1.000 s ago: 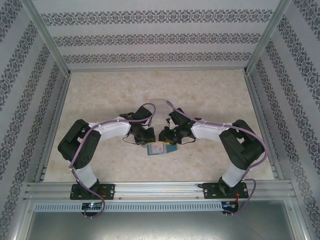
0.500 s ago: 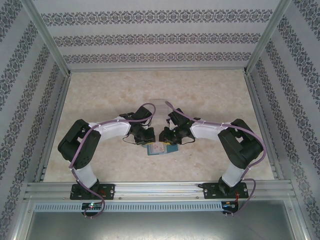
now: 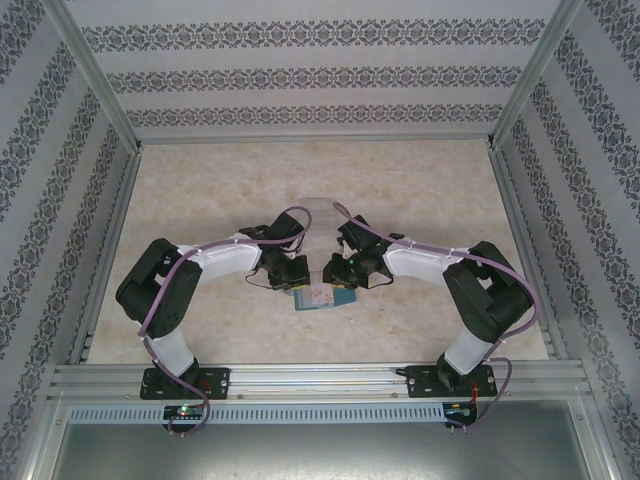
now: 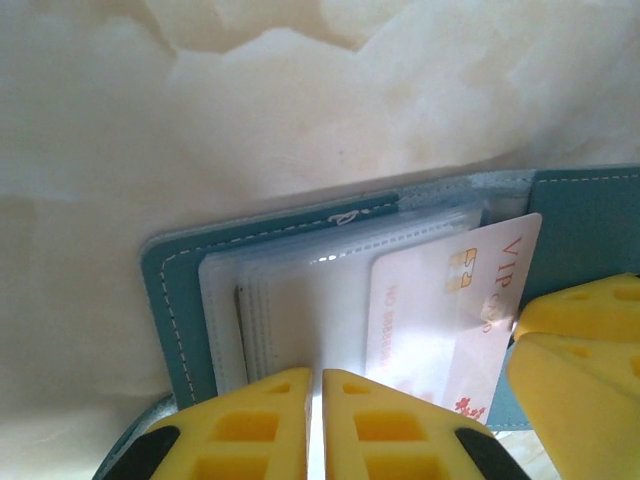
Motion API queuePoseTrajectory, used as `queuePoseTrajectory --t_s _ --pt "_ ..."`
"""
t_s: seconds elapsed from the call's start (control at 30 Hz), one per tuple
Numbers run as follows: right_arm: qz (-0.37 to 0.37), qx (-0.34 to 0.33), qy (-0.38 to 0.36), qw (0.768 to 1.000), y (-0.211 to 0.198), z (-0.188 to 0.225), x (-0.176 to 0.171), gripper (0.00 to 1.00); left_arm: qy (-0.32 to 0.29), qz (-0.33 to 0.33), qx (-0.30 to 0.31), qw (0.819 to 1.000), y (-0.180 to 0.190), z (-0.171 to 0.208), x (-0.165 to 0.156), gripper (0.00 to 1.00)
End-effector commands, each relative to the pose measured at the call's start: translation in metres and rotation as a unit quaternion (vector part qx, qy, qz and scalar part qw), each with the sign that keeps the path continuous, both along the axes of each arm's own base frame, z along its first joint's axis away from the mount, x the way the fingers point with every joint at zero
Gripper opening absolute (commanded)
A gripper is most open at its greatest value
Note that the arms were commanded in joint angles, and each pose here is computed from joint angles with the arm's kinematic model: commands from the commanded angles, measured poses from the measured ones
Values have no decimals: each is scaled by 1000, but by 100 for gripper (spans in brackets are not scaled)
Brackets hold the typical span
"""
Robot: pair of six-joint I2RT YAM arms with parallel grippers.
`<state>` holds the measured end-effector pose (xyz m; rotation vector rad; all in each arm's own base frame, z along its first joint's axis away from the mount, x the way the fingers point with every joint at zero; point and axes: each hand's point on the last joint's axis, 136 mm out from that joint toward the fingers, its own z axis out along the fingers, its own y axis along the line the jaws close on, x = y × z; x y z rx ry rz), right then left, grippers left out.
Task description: Take the credit cards out of the card holder
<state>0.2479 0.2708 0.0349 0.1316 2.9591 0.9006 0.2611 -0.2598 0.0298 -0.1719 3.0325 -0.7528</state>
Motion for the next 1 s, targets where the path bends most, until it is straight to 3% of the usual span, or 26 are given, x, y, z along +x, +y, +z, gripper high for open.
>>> queuePoseTrajectory --t_s 0.0,0.33,0.97 --pt "4 4 -16 1000 1 12 4 26 16 -10 36 999 9 -10 -7 12" --pt "3 -8 -12 1000 -7 4 3 26 29 -19 67 997 17 -18 -11 12" --pt "20 -4 3 1000 -3 -12 0 26 37 -21 72 997 17 -22 -11 12"
